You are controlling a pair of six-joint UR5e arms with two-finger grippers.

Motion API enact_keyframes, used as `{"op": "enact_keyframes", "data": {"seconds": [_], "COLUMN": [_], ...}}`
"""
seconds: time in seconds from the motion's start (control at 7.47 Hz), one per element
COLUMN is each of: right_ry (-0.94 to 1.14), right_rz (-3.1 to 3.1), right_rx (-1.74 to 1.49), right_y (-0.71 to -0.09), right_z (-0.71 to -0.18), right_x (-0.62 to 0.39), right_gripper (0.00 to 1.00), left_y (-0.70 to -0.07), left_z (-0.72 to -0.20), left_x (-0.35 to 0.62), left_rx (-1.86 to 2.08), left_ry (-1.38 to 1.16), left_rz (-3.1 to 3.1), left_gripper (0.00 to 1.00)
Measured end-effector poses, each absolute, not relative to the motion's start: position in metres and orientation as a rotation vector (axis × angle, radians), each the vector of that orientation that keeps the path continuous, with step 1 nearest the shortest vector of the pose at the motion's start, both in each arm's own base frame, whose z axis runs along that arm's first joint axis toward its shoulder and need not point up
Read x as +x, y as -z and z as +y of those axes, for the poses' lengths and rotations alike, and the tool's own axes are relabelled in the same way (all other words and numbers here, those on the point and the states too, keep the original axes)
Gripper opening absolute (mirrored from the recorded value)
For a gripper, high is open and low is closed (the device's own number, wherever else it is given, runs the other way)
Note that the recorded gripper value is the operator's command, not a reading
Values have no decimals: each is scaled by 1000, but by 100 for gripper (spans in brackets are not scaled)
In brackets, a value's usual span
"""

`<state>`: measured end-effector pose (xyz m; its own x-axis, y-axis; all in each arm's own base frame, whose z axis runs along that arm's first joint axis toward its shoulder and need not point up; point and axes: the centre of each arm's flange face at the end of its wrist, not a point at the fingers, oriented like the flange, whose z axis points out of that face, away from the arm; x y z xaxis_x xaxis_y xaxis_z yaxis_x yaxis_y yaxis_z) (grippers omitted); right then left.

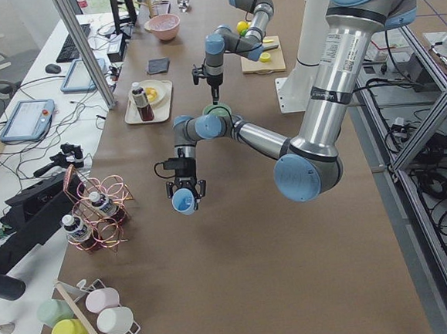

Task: Pour ice into bowl

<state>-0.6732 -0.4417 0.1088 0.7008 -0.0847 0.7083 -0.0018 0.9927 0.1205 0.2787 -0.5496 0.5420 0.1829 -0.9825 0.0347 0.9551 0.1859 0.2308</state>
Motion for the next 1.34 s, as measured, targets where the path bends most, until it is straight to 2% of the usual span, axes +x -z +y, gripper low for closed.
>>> {"op": "enact_keyframes", "data": {"seconds": [0.13,0.4,0.8,1.07,1.34], "right_ry": [38,23,80,152,200], "right_rz": [-795,-808,-793,-770,-757], "right_rx": [118,99,110,138,161], "right_y": [-104,-81,-70,-110,-187], "right_z": [-448,-469,-544,-597,-632], "right_x": [-666,-633,-529,-438,-336], "right_gripper": [67,66,67,67,67], "left_y": [-498,-421,-350,-304,-241], "left_z": [-552,-545,-534,-519,-495], "left_x": [283,299,330,356,395], "left_rx": [170,151,125,108,88], "left_ry": [1374,1361,1336,1313,1296], "left_rz": [-170,-123,-78,-16,103], "left_gripper": [56,56,56,56,55]}}
